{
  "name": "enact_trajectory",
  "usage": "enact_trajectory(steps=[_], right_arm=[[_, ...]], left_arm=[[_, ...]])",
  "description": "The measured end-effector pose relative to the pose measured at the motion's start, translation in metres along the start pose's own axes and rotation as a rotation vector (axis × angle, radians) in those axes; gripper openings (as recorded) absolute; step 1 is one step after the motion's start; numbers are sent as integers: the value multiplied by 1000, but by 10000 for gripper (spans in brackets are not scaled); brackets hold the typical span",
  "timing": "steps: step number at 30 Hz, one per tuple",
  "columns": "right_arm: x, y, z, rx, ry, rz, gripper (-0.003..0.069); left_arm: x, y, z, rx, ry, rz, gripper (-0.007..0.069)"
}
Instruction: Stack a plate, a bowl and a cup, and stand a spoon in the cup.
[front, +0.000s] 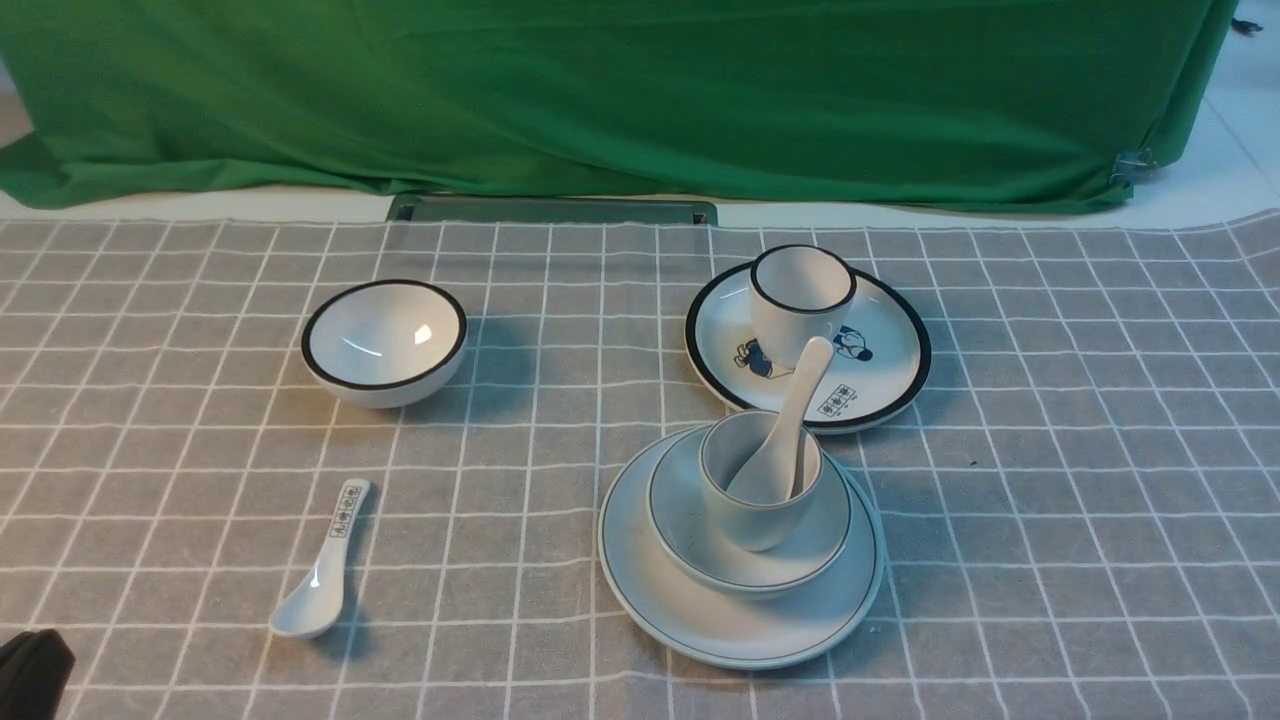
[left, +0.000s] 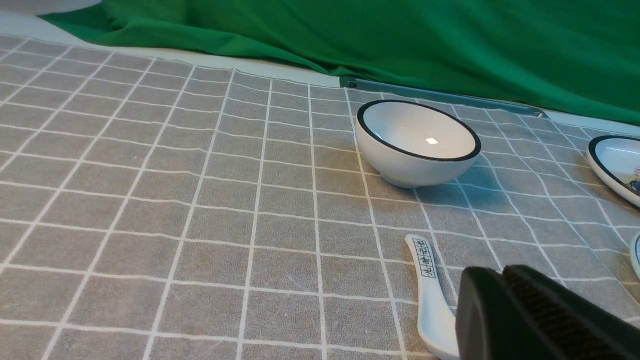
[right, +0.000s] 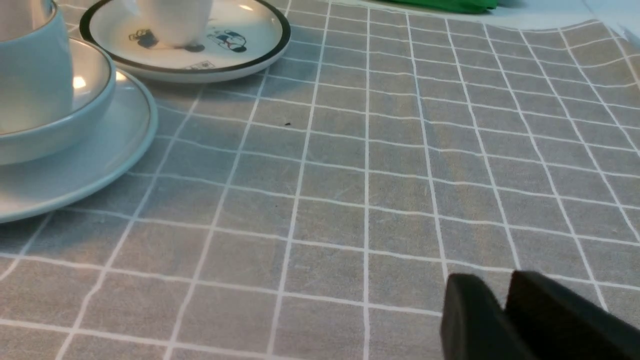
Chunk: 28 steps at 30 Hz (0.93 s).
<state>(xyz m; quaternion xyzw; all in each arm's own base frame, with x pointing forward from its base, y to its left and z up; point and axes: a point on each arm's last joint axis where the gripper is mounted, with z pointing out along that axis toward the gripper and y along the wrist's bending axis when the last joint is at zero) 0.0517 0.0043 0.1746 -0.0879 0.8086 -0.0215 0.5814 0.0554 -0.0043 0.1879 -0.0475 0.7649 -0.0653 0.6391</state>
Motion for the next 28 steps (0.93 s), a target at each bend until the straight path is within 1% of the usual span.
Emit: enact_trajectory(steps=[28], right_arm=[[0,0,0,0,-1,1,213]], left_arm=[[0,0,0,0,0,1,13]])
